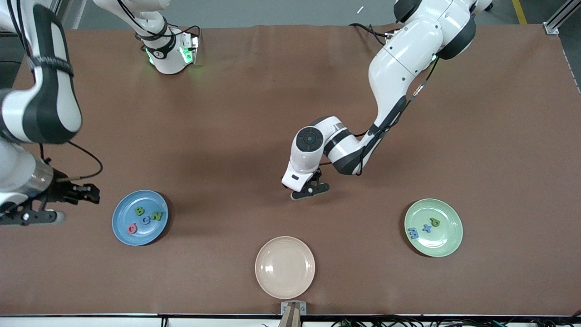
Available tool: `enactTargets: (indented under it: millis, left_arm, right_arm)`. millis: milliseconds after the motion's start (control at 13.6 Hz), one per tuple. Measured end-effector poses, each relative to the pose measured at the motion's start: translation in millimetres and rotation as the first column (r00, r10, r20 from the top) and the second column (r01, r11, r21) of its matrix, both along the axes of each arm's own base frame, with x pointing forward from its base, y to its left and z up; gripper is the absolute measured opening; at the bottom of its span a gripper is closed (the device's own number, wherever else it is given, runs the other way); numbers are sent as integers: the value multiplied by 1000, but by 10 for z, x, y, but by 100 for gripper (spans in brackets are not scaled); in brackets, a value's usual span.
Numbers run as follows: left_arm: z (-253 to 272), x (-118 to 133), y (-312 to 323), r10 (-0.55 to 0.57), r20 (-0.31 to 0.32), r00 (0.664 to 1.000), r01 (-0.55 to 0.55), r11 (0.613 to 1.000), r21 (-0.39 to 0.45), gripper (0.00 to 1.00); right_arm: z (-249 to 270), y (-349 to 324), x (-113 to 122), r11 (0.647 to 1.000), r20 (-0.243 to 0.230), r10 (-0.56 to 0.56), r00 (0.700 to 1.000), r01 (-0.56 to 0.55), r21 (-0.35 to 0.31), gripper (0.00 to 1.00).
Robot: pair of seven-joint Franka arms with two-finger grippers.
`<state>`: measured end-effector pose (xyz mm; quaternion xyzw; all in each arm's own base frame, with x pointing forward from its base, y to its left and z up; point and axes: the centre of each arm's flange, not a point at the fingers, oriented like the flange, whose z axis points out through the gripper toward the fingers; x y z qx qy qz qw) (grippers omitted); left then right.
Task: Sort uppercase to blue plate, lowercase to green plate
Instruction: 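Grasp the green u with the left gripper while the right gripper retracts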
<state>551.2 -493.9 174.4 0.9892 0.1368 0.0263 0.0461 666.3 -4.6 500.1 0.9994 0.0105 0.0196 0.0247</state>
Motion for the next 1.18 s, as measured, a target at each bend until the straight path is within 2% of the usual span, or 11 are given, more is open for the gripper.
enactTargets:
  millis: [221,368,441,515,588,662,735,882,1176]
  left_arm:
    - [4,8,3,1,1,1000,-1,1000,1,50]
    - [6,8,1,0,2,1000,0,1000,2,47]
    - [7,11,2,0,3,1000,0,1000,3,40]
    - [21,19,3,0,5,1000,0,1000,2,30]
    - [24,24,0,0,8,1000,0,1000,4,27]
    - [20,23,-2,-1,10,1000,1,1000,5,27]
    - [20,24,-3,-1,10,1000,1,1000,6,27]
    - [26,49,15,3,14,1000,-3,1000,7,27]
    - [185,351,291,56,33,998,-57,998,22,27]
  right_arm:
    - [608,254,-304,1000,23,-25,999,25,3,65]
    - [848,348,-457,998,28,-40,999,39,46,66]
    - [943,352,-520,997,29,-45,999,43,66,70]
    - [1032,340,-580,996,29,-49,998,47,76,70]
    - [1119,327,-640,996,31,-51,998,49,79,74]
    - [1210,320,-702,996,35,-52,998,49,80,74]
    - [1299,314,-770,996,37,-53,998,50,79,79]
    - [1462,303,-901,996,41,-53,998,50,79,99]
    - [1576,272,-979,995,53,-58,997,54,79,100]
